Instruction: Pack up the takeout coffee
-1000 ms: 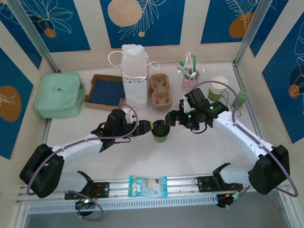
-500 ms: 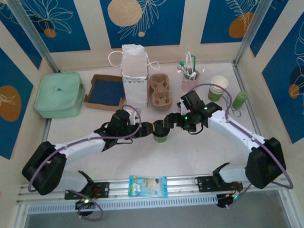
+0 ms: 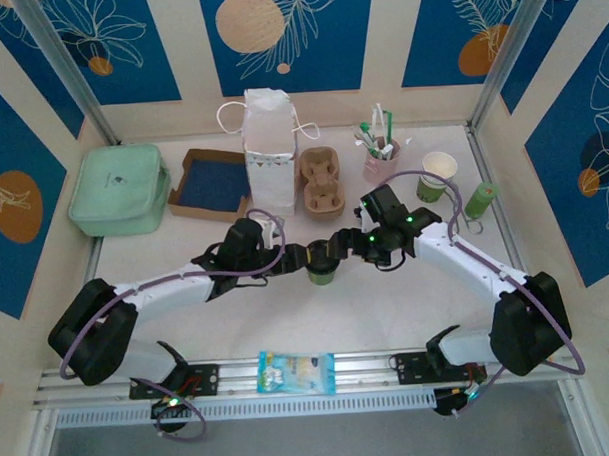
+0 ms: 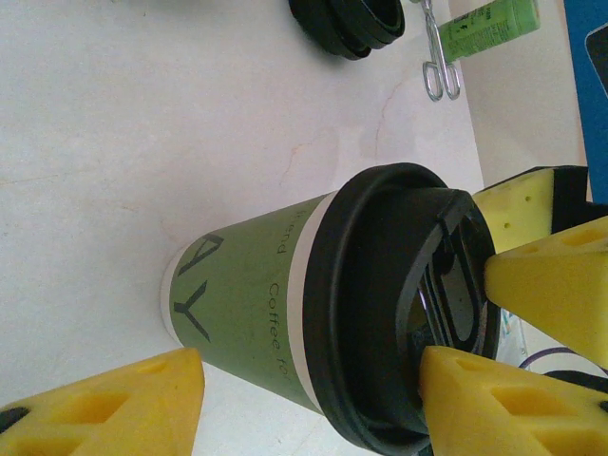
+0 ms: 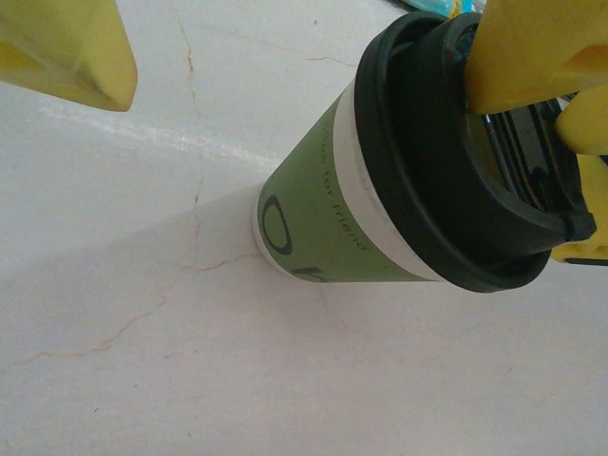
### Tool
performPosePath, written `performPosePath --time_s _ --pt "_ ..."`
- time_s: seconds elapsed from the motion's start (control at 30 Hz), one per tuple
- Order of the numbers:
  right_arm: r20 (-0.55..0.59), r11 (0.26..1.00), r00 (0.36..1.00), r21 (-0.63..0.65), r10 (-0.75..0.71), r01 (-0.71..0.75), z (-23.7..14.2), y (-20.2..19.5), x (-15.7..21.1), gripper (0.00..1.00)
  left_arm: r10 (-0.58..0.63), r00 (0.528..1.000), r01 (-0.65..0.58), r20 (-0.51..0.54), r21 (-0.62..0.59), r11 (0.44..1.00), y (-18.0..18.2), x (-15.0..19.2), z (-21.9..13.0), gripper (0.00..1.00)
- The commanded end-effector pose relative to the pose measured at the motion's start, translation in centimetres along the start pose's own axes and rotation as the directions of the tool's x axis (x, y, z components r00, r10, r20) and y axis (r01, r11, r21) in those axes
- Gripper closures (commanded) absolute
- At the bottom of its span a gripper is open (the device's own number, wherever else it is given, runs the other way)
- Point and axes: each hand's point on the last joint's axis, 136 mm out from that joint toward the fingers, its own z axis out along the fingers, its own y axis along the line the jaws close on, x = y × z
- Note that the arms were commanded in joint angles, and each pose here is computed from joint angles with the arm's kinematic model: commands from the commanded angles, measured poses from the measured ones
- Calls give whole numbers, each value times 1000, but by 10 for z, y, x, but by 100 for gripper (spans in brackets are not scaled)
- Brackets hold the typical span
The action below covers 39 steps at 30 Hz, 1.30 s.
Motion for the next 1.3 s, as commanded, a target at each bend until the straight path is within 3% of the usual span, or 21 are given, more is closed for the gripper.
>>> performPosePath --time_s 0.0,0.63,1.27 --pt "-36 1000 999 9 14 -14 8 -4 9 10 31 1000 -31 -4 -24 999 1 0 3 38" --pt "-54 999 998 20 26 -25 14 -7 17 16 42 999 -43 -7 -86 995 13 2 2 41" --pt "-76 998 996 42 54 -51 25 -18 31 31 48 999 -50 -23 -129 990 21 2 9 44"
